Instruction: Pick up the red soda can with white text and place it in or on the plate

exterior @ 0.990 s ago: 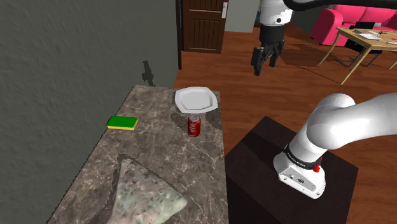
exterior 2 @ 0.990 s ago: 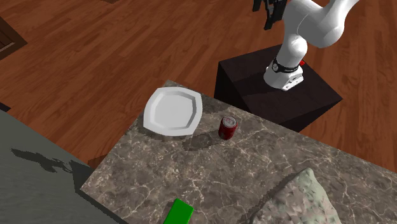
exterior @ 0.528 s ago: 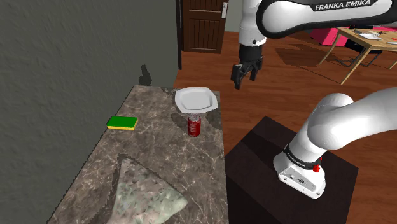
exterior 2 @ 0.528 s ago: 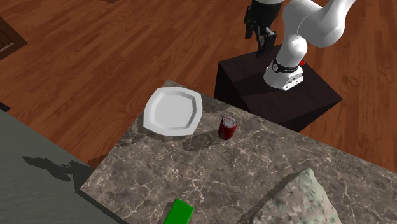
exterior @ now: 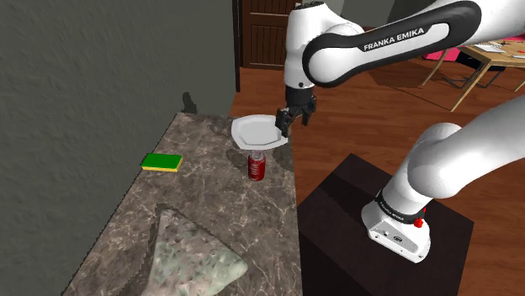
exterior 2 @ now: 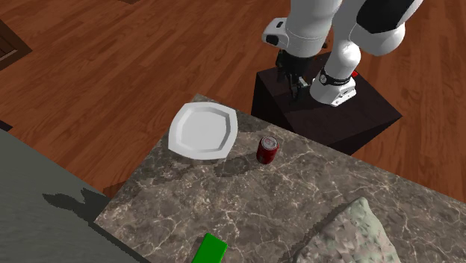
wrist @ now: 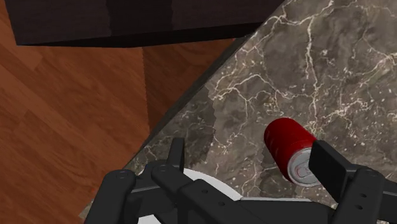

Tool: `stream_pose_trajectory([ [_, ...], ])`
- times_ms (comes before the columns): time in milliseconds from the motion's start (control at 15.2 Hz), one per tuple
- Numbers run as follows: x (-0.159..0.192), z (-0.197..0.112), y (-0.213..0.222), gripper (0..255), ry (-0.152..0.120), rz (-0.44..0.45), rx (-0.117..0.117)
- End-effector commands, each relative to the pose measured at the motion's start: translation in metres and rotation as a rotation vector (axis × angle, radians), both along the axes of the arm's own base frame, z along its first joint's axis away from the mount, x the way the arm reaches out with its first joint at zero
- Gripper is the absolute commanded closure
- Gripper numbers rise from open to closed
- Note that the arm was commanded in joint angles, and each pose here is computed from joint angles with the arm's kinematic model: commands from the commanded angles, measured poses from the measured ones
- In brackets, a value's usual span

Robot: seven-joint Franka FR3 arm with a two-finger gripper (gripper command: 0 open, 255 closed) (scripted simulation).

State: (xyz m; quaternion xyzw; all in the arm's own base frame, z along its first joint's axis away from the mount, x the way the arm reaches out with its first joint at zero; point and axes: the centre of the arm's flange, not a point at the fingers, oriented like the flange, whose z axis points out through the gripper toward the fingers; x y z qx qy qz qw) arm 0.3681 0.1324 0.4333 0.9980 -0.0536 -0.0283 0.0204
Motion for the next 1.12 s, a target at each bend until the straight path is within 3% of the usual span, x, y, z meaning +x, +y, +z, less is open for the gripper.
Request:
stream_pose_trajectory([
  [0, 0.010, -0.018, 0.014, 0, -0.011, 0.001, 0.006],
  [660, 0.067, -0.099, 0.086, 0, -0.056, 0.011, 0.031],
  [1056, 0.067, -0.131, 0.085, 0, -0.056, 0.011, 0.031],
])
